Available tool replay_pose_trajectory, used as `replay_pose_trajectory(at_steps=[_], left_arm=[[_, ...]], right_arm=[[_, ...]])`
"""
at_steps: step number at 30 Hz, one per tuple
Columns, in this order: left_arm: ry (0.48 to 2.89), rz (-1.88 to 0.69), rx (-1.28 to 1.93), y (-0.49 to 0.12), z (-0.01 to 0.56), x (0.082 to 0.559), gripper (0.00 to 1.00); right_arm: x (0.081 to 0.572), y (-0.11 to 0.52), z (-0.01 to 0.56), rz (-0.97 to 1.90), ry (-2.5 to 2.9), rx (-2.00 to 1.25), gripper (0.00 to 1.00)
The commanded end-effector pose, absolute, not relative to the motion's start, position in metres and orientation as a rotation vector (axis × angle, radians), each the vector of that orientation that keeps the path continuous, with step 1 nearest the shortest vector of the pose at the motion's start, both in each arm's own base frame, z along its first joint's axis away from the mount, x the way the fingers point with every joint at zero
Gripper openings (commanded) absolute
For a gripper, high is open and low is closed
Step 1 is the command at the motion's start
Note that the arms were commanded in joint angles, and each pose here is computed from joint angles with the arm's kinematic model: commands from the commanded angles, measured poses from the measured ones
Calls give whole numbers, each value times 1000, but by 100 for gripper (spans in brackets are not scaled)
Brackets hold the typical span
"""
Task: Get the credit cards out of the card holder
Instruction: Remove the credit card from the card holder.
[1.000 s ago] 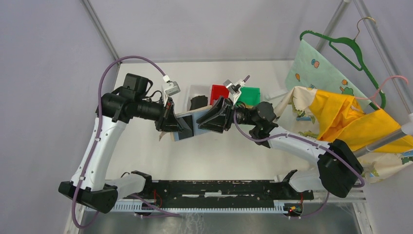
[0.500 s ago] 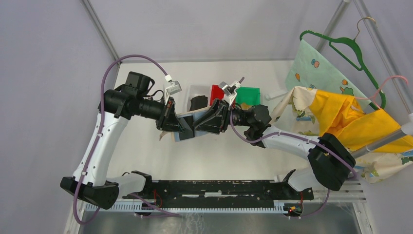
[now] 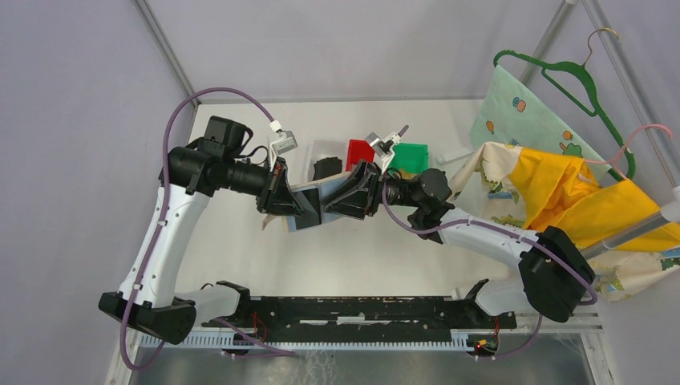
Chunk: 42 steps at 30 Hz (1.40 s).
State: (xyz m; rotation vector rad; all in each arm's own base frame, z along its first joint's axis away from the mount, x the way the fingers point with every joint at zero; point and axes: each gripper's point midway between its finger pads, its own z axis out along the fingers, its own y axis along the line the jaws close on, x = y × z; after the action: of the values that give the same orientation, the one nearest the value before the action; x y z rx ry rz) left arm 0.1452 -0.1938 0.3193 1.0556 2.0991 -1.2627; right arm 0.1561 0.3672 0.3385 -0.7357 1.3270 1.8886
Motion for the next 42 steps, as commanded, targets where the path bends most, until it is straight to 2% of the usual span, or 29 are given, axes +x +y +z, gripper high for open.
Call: replay_pose_trajectory(at_steps=[1, 6, 13, 23, 27, 29, 35, 42], left_arm=[[1999, -1331, 1083, -199, 343, 135, 2], [1998, -1336, 1083, -199, 343, 134, 2], [2020, -1317, 1069, -199, 339, 140, 2], [2046, -1318, 1046, -201, 335, 146, 5], [2051, -1330, 1045, -202, 335, 147, 7], [2057, -1329, 1041, -202, 334, 148, 7], [2088, -1318, 1013, -204, 329, 158, 7], [2113, -1296, 1009, -202, 322, 162, 9]], right_arm=[[160, 362, 347, 1828, 1286, -753, 41], [162, 364, 350, 1839, 1281, -751, 41], [141, 360, 380, 2028, 1109, -749, 40], [139, 374, 381, 2045, 1102, -768, 37], [143, 382, 378, 2054, 1112, -739, 28], [151, 387, 372, 2037, 1155, -696, 16], [183, 409, 339, 1769, 1372, -646, 2], [163, 400, 354, 1913, 1257, -657, 0]])
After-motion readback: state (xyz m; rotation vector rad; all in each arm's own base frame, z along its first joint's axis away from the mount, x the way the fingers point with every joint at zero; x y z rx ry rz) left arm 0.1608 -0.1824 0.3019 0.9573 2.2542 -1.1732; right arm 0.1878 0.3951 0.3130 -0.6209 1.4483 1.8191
